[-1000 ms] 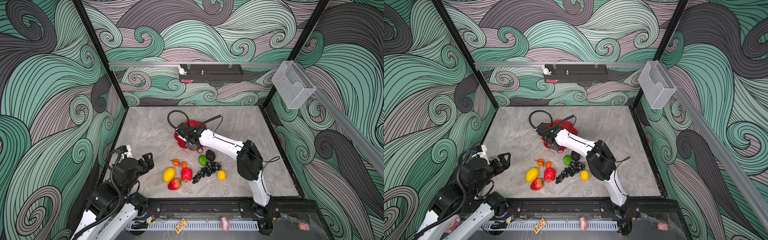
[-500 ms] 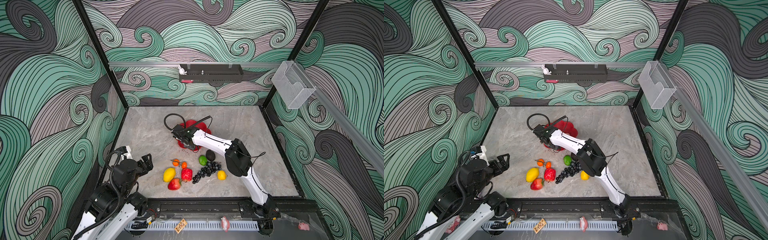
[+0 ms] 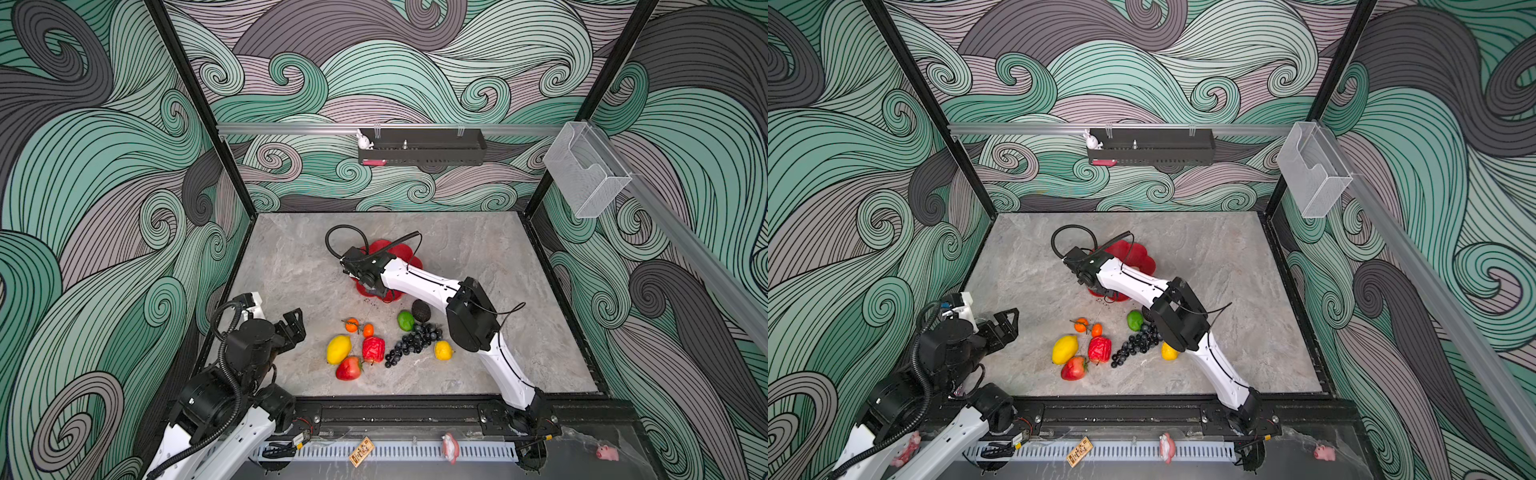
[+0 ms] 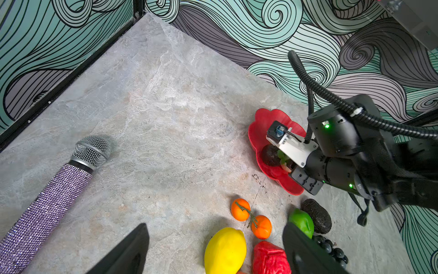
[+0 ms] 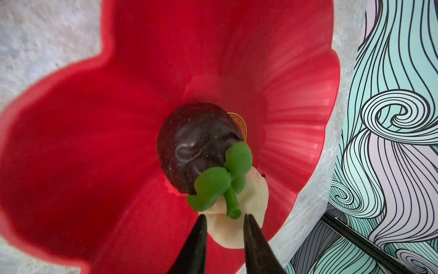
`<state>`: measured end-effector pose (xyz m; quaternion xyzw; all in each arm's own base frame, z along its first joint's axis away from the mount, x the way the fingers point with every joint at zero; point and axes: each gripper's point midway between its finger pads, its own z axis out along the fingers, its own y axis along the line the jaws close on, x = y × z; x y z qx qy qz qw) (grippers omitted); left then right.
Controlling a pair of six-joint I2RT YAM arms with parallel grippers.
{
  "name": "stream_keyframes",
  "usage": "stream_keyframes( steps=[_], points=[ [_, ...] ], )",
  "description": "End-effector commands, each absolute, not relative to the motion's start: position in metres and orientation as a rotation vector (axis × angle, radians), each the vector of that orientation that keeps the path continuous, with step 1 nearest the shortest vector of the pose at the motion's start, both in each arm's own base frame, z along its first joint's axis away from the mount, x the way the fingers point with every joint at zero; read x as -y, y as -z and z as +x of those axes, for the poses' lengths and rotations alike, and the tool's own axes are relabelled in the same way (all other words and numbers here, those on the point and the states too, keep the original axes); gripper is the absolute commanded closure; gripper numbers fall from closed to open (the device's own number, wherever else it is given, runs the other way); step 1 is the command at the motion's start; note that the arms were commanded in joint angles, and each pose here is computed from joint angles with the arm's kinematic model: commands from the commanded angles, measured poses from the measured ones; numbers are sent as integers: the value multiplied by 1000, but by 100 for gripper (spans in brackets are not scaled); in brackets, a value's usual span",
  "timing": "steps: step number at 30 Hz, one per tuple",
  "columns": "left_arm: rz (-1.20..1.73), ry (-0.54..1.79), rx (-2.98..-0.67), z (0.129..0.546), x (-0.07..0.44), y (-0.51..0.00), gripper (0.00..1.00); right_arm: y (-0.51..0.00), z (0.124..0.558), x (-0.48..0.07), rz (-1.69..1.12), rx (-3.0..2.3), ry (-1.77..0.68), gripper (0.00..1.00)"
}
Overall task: Place and organize the fake fruits in the fruit bowl
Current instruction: 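Lower the mangosteen into the red bowl beside the pear with the right gripper, then open the right gripper to release the mangosteen and lift slightly, then lower the right gripper onto the cream pear in the bowl and close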
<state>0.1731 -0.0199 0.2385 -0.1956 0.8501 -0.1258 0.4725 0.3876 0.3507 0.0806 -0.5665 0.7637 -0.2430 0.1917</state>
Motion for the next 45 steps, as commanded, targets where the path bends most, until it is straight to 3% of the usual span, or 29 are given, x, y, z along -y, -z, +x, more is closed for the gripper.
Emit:
stream_keyframes(
  steps=[1,12,22,29,38,45],
  points=[
    [-482,255,-2090,172,14,-234,10,-83,388,-354,-1590,-2150,662,68],
    [-478,252,-2090,173,14,-234,10,-103,392,-354,-1490,-2190,575,63],
    [-475,246,-2101,175,16,-230,10,-158,384,-334,-1102,-2399,170,51],
    [-478,247,-2103,176,16,-230,10,-146,397,-301,-679,-2598,76,44],
    [-475,254,-2103,175,17,-229,10,-130,407,-290,-270,-2732,-64,20],
    [-477,260,-2095,175,16,-229,10,-109,410,-294,-72,-2755,-121,19]
  ],
)
